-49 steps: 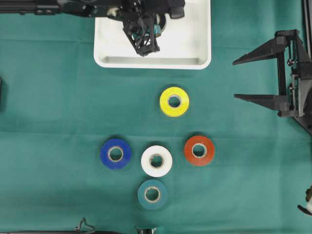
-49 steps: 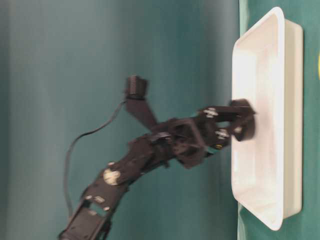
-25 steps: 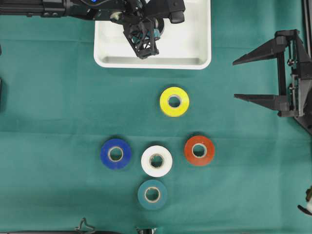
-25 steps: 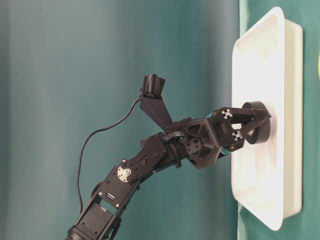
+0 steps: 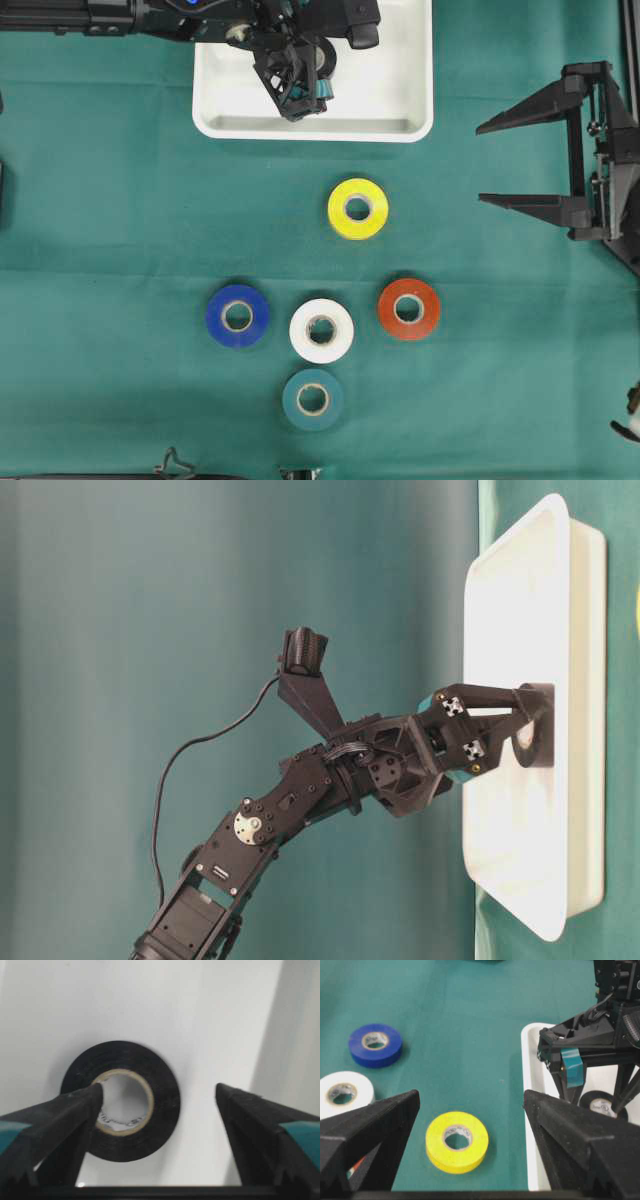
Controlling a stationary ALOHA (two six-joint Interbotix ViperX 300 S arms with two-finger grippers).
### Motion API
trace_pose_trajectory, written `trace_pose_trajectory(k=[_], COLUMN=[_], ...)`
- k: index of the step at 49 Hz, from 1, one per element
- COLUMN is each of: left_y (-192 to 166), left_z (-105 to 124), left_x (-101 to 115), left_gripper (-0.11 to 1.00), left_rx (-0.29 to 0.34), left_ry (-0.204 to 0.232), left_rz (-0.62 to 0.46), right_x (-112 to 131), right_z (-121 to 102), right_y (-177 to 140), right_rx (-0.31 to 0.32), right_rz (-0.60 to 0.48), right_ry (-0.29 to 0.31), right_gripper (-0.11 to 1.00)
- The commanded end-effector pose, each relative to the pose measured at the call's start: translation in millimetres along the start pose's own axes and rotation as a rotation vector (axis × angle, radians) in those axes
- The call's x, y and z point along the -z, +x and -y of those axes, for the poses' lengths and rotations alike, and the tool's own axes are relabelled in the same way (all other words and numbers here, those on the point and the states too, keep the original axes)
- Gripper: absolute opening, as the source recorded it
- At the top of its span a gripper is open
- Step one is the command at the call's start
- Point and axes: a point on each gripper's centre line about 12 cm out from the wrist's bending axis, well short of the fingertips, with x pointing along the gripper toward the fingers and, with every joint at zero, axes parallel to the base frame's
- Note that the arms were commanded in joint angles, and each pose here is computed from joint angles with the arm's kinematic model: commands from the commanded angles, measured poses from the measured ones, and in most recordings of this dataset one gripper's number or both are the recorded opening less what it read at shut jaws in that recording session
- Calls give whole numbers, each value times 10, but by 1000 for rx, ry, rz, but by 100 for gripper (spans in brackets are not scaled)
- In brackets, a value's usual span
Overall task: Pick up the tape from a random location and place it into the white case.
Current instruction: 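Lower the black tape roll into the white tray and open left gripper, then withdraw the left gripper from the tray back to the left side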
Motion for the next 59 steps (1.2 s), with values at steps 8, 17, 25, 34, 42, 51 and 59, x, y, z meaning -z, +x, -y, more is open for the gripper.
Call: trace_pose_trajectory(k=[8, 17, 25, 34, 42, 51, 59], left_y=[-128, -188, -445, -847, -1201, -1457, -1749], left_z=[-8, -6, 21, 36, 17, 4, -4], left_x=[-114, -154, -283, -419, -531, -591, -667], left_gripper=[97, 97, 97, 97, 97, 97, 97], left_rx=[-4, -5, -6, -8, -12, -13, -15], left_ry=[-2, -3, 2, 10, 11, 14, 16], left_rz=[44, 57, 106, 148, 176, 156, 167], right_x=[-88, -88, -89, -88, -91, -95, -107], right_z=[-3, -3, -3, -3, -3, -7, -4], right_y=[4, 4, 4, 1, -2, -3, -3], right_rx=[-1, -1, -1, 0, 0, -2, 0], right_rz=[21, 21, 18, 9, 11, 11, 9], right_ry=[-2, -2, -2, -2, -2, -2, -2], right_gripper=[93, 93, 93, 93, 93, 93, 93])
